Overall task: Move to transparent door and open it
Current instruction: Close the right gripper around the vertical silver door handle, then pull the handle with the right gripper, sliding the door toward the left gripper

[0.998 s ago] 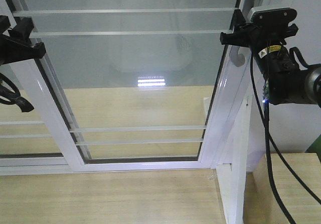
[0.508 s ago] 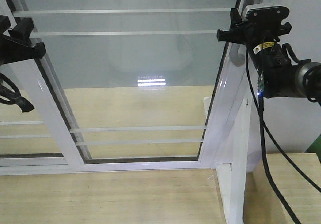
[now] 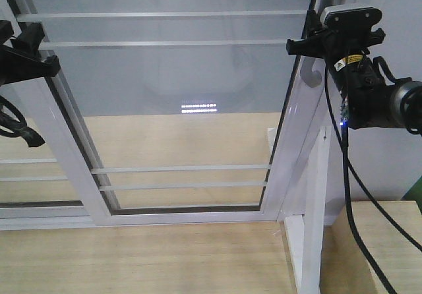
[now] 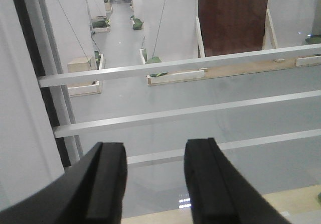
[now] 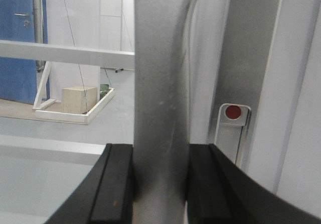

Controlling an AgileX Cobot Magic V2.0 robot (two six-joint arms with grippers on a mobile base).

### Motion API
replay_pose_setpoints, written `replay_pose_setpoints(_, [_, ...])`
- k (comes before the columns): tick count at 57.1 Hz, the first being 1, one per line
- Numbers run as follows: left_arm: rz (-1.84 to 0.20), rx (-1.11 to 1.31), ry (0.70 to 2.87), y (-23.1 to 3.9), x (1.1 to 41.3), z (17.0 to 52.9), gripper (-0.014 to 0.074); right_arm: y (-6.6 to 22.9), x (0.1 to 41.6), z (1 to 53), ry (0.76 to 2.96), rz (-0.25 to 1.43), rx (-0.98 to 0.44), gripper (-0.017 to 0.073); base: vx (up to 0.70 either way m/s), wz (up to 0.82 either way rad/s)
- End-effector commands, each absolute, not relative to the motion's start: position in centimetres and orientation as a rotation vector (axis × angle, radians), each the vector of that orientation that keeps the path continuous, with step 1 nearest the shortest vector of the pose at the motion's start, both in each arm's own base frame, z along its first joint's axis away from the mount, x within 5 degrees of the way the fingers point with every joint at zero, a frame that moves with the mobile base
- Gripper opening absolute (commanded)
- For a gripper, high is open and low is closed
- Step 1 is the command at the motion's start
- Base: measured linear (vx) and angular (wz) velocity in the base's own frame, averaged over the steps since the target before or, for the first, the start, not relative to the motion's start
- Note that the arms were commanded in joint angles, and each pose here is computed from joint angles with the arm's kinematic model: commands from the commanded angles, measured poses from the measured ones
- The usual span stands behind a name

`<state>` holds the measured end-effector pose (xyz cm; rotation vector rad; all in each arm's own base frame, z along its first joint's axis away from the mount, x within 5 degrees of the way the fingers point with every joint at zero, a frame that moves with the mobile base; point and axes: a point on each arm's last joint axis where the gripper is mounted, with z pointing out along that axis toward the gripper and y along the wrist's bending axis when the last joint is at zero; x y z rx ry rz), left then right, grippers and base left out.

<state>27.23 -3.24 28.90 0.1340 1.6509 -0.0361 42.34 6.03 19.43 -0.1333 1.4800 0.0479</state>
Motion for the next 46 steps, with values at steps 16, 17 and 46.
replay_pose_setpoints(16, [-0.039,0.116,1.504,-3.2,27.2,31.5,0.0418,8.5,41.8,23.1,1.311,0.140,-0.244,0.0269,0.00,0.00])
replay_pose_setpoints(17, [-0.039,0.116,1.504,-3.2,27.2,31.5,0.0418,8.7,41.8,23.1,1.310,0.143,-0.247,0.0274,0.00,0.00])
replay_pose_setpoints(46, [-0.040,0.115,1.504,-3.2,27.2,31.5,0.0418,15.2,39.8,23.1,1.286,0.272,-0.356,0.0288,0.00,0.00])
